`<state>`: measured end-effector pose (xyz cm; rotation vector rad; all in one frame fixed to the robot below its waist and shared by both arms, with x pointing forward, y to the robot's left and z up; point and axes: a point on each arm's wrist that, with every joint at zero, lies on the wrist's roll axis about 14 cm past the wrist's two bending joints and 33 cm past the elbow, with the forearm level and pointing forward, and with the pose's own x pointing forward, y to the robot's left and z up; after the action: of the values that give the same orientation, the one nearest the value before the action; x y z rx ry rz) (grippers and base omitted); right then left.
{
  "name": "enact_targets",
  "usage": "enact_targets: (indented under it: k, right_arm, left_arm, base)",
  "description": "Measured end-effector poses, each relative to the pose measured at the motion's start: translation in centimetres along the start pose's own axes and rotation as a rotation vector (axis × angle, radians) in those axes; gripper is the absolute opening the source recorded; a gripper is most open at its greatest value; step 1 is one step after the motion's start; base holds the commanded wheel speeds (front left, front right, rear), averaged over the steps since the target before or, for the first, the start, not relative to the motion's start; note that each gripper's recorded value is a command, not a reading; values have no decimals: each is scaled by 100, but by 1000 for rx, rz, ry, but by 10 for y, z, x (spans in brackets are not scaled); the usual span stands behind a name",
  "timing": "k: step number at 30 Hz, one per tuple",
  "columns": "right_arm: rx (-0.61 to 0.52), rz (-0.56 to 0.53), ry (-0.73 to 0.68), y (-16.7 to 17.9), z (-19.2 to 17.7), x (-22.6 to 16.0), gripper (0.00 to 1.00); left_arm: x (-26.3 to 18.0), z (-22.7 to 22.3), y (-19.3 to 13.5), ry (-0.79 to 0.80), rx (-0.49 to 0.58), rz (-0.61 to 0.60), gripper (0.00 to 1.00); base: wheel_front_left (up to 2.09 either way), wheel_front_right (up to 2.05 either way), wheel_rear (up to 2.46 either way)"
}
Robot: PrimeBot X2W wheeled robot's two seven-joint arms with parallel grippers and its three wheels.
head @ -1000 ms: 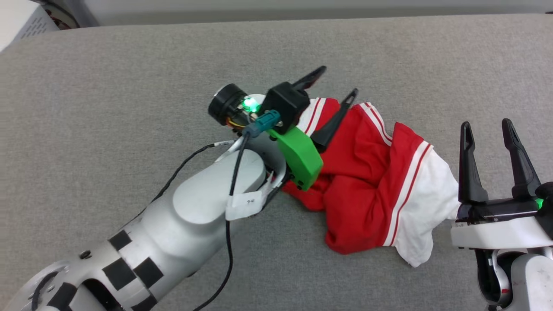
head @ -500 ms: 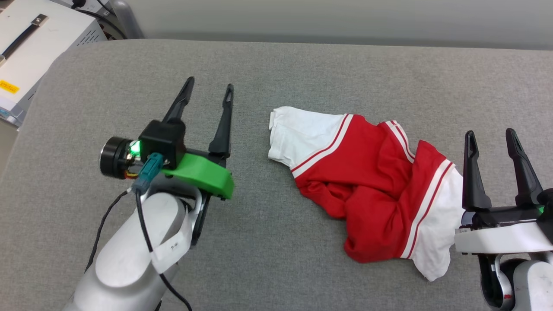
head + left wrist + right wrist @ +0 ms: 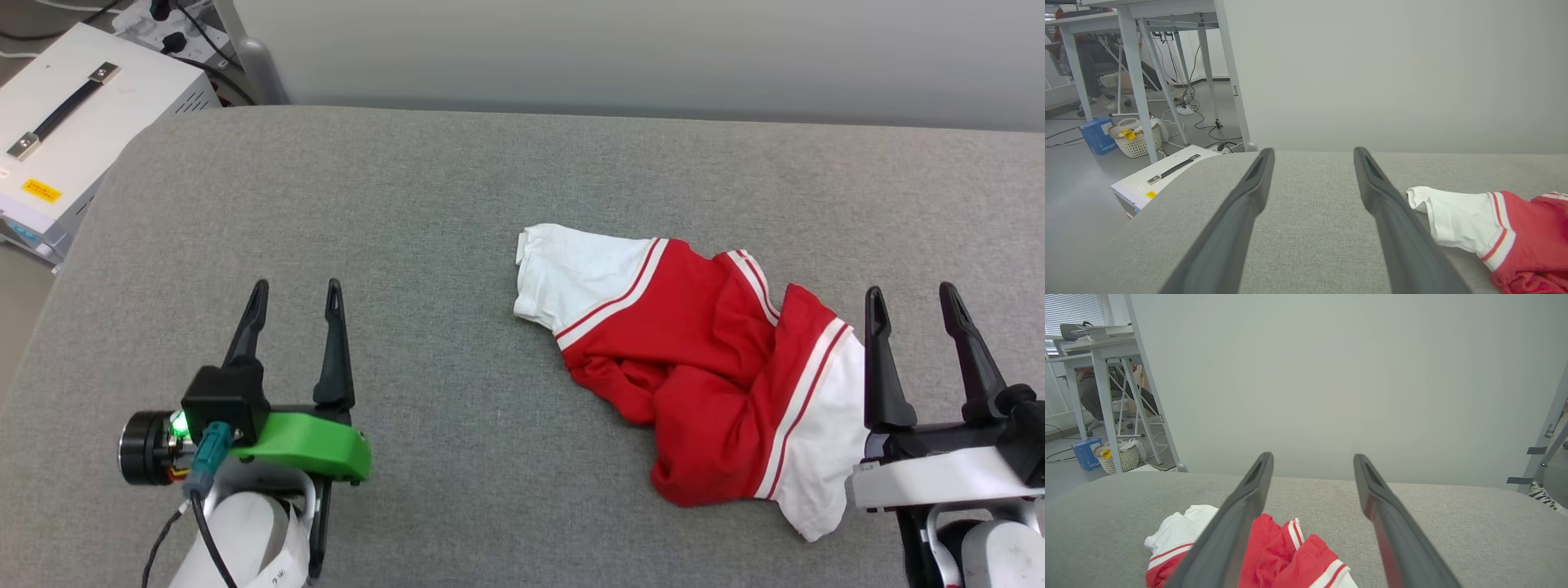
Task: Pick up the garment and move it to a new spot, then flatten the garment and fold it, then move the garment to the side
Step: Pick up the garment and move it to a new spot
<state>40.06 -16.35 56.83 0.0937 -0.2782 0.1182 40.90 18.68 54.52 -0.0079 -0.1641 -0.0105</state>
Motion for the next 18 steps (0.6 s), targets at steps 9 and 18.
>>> enact_targets:
  k: [9, 18]
  right_arm:
    - [-4, -23, 38, -6, -5, -19, 100]
    - [6, -43, 97, -10, -18, -42, 100]
  left_arm:
    - [-27, -10, -2, 29, -5, 0, 100]
    - [-47, -18, -8, 56, -20, -15, 100]
  base:
    - [0, 0, 0]
    - [0, 0, 0]
